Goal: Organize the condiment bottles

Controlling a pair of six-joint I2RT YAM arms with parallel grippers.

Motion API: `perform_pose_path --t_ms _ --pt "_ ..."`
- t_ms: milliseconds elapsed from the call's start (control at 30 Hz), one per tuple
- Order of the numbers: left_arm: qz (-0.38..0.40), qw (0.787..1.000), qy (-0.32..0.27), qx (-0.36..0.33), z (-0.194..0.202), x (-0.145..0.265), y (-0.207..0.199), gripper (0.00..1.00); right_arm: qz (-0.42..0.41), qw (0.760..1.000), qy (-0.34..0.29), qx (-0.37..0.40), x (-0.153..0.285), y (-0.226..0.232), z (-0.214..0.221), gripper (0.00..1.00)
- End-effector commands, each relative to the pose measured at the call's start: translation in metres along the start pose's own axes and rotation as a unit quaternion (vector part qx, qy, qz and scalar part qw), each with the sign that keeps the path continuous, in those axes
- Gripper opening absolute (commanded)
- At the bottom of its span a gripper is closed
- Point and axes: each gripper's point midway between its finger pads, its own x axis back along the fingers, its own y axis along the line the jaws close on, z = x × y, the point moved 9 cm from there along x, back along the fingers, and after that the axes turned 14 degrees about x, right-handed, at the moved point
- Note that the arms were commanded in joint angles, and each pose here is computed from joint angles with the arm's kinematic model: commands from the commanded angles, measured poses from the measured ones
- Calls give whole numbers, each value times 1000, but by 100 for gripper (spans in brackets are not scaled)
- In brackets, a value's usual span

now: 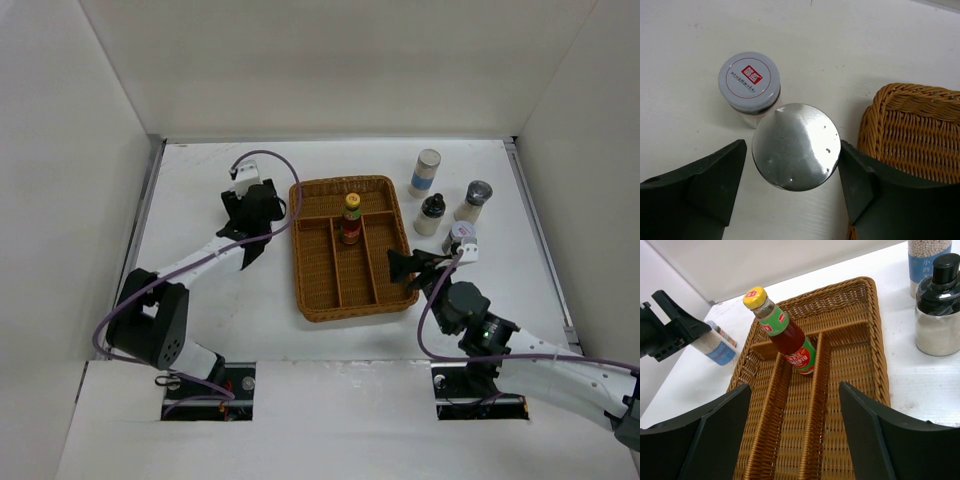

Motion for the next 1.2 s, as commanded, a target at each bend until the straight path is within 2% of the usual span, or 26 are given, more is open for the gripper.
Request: perform_pose_path --t_ms 0,133,233,400,600,733,933,1167 --pt "26 999 -25 36 -18 -4 -17 65 7 1000 -15 -13 -1 0 -6 78" --pt "36 998 -37 41 -23 4 -20 40 6 1000 -14 -14 -2 0 -6 77" --pt "58 995 -66 51 -37 25 -26 34 7 1000 -15 -12 -2 0 -7 77" --pt "93 985 -123 75 -71 66 -41 33 5 1000 -15 -15 -2 0 -6 77" --pt "149 977 -130 84 -89 66 -88 30 5 1000 -9 -8 -4 1 -3 75" --pt "173 976 -111 69 -75 48 -127 30 6 1000 -10 -11 -3 0 -3 75" --pt "186 978 -85 48 -50 23 -160 29 6 1000 -11 -11 -3 0 -3 75" --pt "151 987 -58 9 -7 4 -150 30 7 1000 -18 -17 -1 -1 -5 76"
